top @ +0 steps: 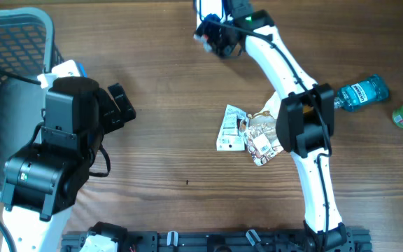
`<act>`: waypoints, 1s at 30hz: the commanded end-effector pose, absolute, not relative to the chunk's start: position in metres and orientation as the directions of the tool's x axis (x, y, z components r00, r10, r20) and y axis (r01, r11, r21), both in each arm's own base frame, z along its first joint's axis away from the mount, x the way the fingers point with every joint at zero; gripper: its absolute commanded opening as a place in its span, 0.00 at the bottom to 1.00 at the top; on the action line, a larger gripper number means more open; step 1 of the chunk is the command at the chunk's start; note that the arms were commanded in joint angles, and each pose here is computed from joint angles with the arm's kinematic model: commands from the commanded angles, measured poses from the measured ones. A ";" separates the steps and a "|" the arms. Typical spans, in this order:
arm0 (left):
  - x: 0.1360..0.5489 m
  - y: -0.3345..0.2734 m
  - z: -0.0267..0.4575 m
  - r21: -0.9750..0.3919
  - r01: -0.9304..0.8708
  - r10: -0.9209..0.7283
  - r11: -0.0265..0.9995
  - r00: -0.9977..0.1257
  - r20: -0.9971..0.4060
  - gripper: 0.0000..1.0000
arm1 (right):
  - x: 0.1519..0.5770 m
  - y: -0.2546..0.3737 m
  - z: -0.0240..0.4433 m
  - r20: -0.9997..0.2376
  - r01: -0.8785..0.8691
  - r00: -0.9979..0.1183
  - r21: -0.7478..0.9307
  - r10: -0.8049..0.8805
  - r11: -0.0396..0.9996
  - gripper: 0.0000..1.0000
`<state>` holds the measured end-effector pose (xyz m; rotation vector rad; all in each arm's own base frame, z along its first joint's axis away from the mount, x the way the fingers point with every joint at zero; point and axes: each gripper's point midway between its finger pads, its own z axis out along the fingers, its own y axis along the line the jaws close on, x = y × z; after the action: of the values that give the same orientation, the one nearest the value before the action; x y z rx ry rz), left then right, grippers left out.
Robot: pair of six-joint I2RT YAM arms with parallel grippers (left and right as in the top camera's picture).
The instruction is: Scan the item barcode
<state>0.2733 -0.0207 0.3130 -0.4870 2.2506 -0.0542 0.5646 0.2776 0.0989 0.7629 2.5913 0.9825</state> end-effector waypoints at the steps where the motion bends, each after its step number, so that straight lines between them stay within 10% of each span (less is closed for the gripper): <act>1: 0.274 -0.016 0.317 -0.178 -0.330 -0.349 0.927 -0.584 -0.732 1.00 | 0.576 0.294 0.143 0.053 0.445 -0.756 0.772 0.652 0.454 0.67; 11: 0.274 -0.016 0.317 -0.178 -0.330 -0.349 0.927 -0.584 -0.732 1.00 | 0.599 0.324 0.132 0.332 0.588 -0.630 0.795 0.703 0.152 0.64; 30: 0.274 -0.016 0.317 -0.179 -0.330 -0.349 0.927 -0.584 -0.733 1.00 | 0.629 0.283 0.115 0.376 0.636 -0.502 0.770 0.779 0.038 0.63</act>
<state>0.2734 -0.0207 0.3130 -0.4871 2.2502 -0.0544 0.6183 0.2938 0.1127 1.4554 2.2033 1.4674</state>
